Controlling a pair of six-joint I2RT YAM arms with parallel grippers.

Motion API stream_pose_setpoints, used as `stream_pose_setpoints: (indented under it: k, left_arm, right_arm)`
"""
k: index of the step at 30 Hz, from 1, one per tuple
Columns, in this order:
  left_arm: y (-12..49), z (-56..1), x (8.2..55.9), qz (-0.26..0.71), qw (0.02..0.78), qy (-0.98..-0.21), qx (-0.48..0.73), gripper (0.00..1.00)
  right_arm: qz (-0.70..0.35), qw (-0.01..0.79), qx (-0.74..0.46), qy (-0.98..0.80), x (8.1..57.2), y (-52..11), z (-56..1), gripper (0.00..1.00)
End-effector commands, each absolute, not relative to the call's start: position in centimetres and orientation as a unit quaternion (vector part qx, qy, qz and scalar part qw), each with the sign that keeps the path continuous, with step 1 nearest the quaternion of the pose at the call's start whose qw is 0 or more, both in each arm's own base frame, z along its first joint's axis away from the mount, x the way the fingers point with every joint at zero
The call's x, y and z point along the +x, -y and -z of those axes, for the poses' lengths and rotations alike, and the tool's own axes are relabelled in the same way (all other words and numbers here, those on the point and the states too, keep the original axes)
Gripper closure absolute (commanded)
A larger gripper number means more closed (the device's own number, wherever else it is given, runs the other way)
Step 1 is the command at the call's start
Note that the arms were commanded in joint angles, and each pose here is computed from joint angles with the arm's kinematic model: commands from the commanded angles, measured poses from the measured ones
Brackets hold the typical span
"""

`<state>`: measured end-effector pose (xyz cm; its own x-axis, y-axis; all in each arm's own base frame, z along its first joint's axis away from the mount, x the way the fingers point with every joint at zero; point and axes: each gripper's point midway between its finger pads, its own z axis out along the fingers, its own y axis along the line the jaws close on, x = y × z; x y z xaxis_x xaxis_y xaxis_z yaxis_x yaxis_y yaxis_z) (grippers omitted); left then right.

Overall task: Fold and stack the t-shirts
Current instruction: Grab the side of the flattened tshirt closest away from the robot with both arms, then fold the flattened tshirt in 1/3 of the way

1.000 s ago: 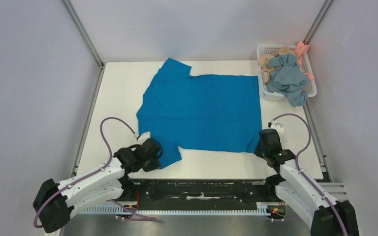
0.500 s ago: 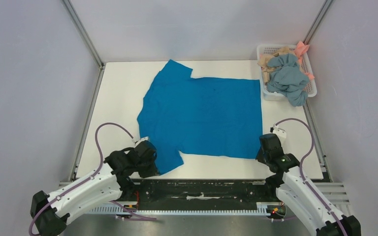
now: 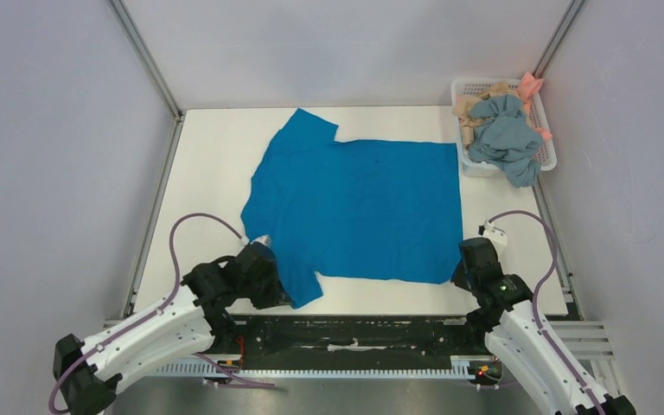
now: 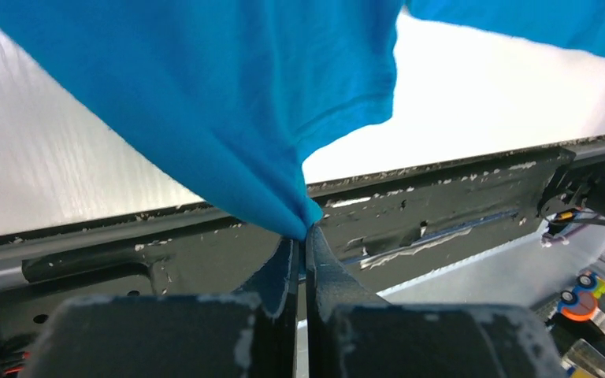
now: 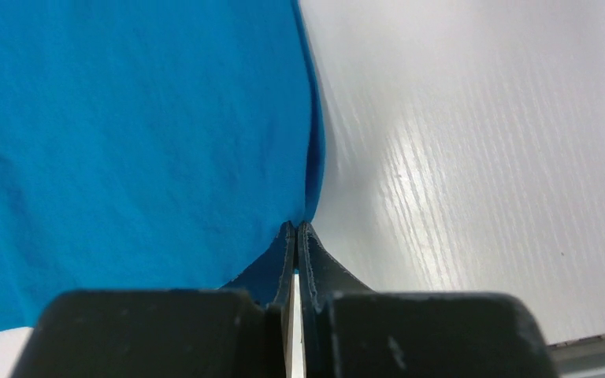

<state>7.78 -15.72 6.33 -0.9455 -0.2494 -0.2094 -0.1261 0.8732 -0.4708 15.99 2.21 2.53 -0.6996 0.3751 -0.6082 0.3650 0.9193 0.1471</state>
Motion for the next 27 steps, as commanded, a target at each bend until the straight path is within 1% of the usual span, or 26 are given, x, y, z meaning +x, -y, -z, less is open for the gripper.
stream_pose_setpoints:
  k: [1,3,7,10,15,19,24,27]
  left_arm:
    - [18.7,-10.5,13.4,0.249,0.233,-0.938,-0.067,0.98]
    - [19.4,-11.7,15.7,0.24,0.263,-0.933,-0.061,0.98]
    - [20.2,-13.2,19.6,0.239,0.288,-0.924,-0.074,0.98]
    - [19.5,-13.6,22.8,0.244,0.298,-0.916,-0.11,0.98]
    - [17.8,-15.4,27.4,0.242,0.332,-0.901,-0.141,0.98]
    - [16.4,-16.8,30.1,0.235,0.354,-0.892,-0.156,0.98]
    - [15.1,-17.6,32.3,0.228,0.378,-0.881,-0.169,0.98]
    - [14.6,-18.1,33.5,0.22,0.396,-0.878,-0.157,0.98]
  right_arm:
    - [-0.032,0.382,0.187,-0.904,19.5,-3.4,-5.5,1.0]
    - [-0.028,0.387,0.184,-0.903,20.5,-3.5,-6.2,1.0]
    - [-0.027,0.423,0.191,-0.885,23.0,-3.6,-8.5,1.0]
    - [-0.014,0.439,0.199,-0.876,24.5,-3.3,-9.7,1.0]
    - [0.005,0.441,0.205,-0.874,26.5,-2.4,-10.7,1.0]
    - [0.02,0.447,0.215,-0.868,27.8,-1.5,-11.4,1.0]
    - [0.043,0.446,0.226,-0.865,28.5,-0.2,-11.5,1.0]
    - [0.044,0.449,0.229,-0.863,28.9,0.1,-11.5,1.0]
